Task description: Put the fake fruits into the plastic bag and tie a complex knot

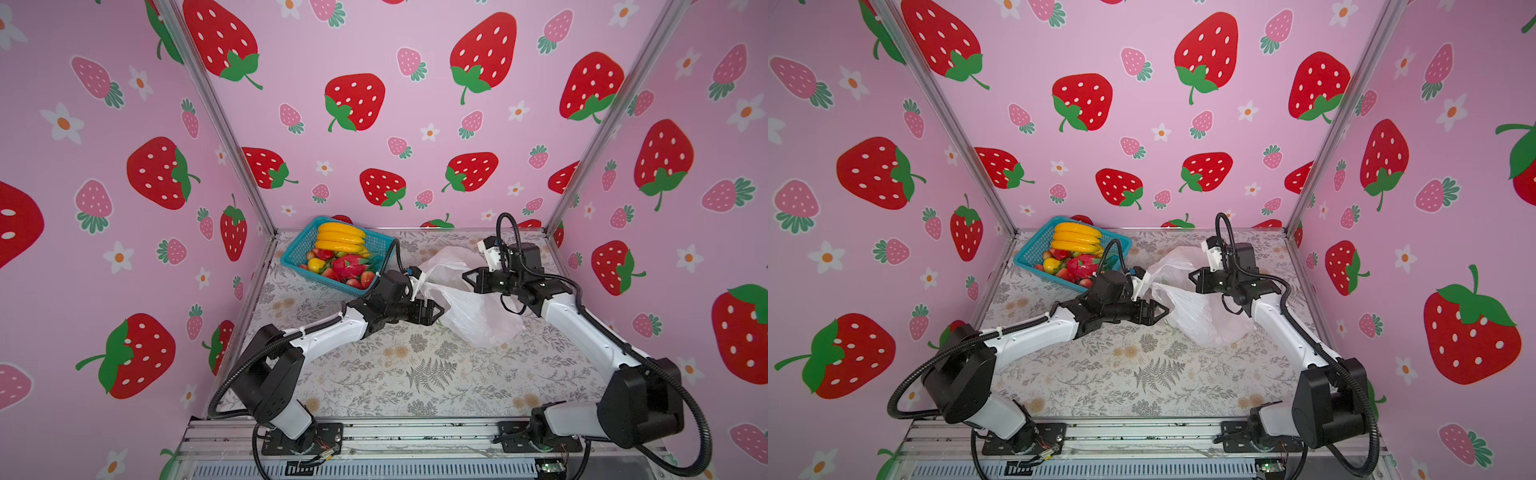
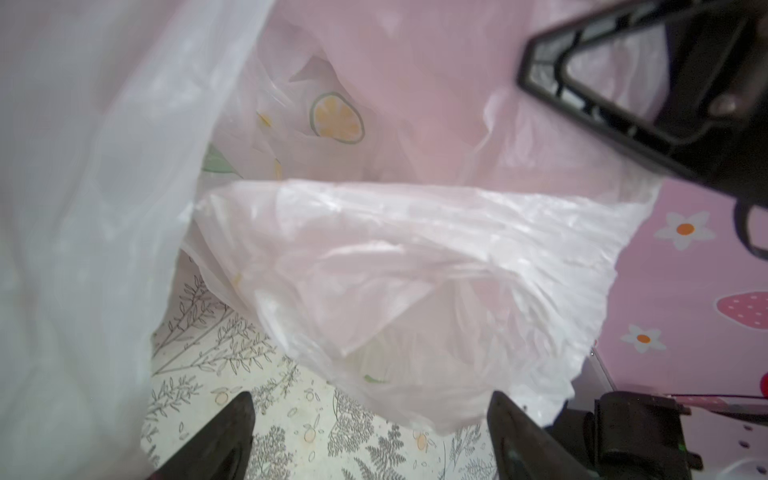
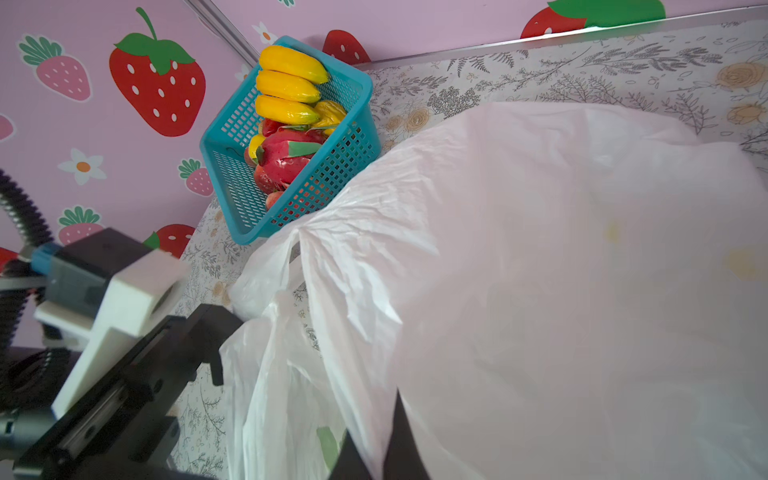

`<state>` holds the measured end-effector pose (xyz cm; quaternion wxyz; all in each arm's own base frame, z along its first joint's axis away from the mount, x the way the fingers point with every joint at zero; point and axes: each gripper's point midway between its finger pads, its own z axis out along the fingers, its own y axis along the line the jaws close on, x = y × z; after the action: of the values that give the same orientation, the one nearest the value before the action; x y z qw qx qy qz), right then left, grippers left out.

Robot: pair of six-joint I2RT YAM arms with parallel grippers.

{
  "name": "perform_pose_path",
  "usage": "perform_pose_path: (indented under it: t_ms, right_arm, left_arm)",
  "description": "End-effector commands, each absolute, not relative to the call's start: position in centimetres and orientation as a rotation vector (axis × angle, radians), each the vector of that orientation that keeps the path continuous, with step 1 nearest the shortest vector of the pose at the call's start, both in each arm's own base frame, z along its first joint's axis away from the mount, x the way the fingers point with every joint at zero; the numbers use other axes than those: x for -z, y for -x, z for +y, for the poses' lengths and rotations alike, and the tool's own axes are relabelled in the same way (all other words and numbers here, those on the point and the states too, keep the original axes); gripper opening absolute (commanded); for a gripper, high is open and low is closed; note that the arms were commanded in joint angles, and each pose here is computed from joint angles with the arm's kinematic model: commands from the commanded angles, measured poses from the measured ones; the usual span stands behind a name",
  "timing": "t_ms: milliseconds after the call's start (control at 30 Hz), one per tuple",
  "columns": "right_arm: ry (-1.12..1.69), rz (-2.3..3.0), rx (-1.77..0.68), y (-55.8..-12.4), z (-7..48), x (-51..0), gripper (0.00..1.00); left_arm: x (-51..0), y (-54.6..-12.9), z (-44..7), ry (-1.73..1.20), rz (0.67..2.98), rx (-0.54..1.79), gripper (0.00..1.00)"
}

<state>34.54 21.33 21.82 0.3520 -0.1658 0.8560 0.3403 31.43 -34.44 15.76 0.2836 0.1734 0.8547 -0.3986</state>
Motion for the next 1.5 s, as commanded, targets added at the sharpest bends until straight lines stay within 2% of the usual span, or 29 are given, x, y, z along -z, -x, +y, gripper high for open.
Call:
perform_pose_path:
  t_ms: [0, 267, 533, 700, 833, 1000, 1167, 1333, 1400, 1467]
  right_arm:
    - [0.453, 2.206, -0.904, -34.4, 21.7, -21.6, 0.00]
    - [0.472, 2.199, -0.914, -34.4, 22.0, -21.5, 0.00]
    - [0.482, 2.215, -0.906, -34.6, 22.1, -20.7, 0.00]
    - [0.420, 2.254, -0.818, -35.6, 20.9, -20.2, 0.00]
    - [0.291, 2.240, -0.773, -37.2, 19.6, -21.1, 0.00]
    - [0.104, 2.170, -0.802, -38.9, 18.4, -22.6, 0.00]
    - [0.003, 2.122, -0.856, -39.6, 18.4, -23.4, 0.00]
    - [0.023, 2.126, -0.901, -39.5, 19.0, -23.2, 0.00]
    - [0.092, 2.133, -0.917, -39.2, 19.6, -23.0, 0.00]
    - [0.181, 2.136, -0.907, -38.8, 20.0, -22.7, 0.00]
  left_arm:
    - [-18.3, -33.5, -36.4, -0.457, 2.189, 1.153, 0.88]
    - [-18.8, -36.8, -36.5, -0.291, 2.134, 1.208, 0.77]
    - [-18.0, -38.2, -36.7, -0.283, 2.126, 1.165, 0.58]
    - [-19.9, -37.5, -37.2, -0.399, 2.031, 1.179, 0.29]
    - [-21.9, -34.2, -38.0, -0.557, 1.917, 1.195, 0.17]
    - [-24.4, -27.1, -40.0, -0.875, 1.716, 1.165, 0.15]
    - [-24.3, -21.7, -42.0, -1.169, 1.591, 1.146, 0.15]
    - [-23.4, -19.4, -43.3, -1.300, 1.560, 1.199, 0.17]
    - [-23.3, -19.5, -43.4, -1.313, 1.582, 1.189, 0.22]
    - [-23.6, -19.7, -43.2, -1.310, 1.590, 1.171, 0.31]
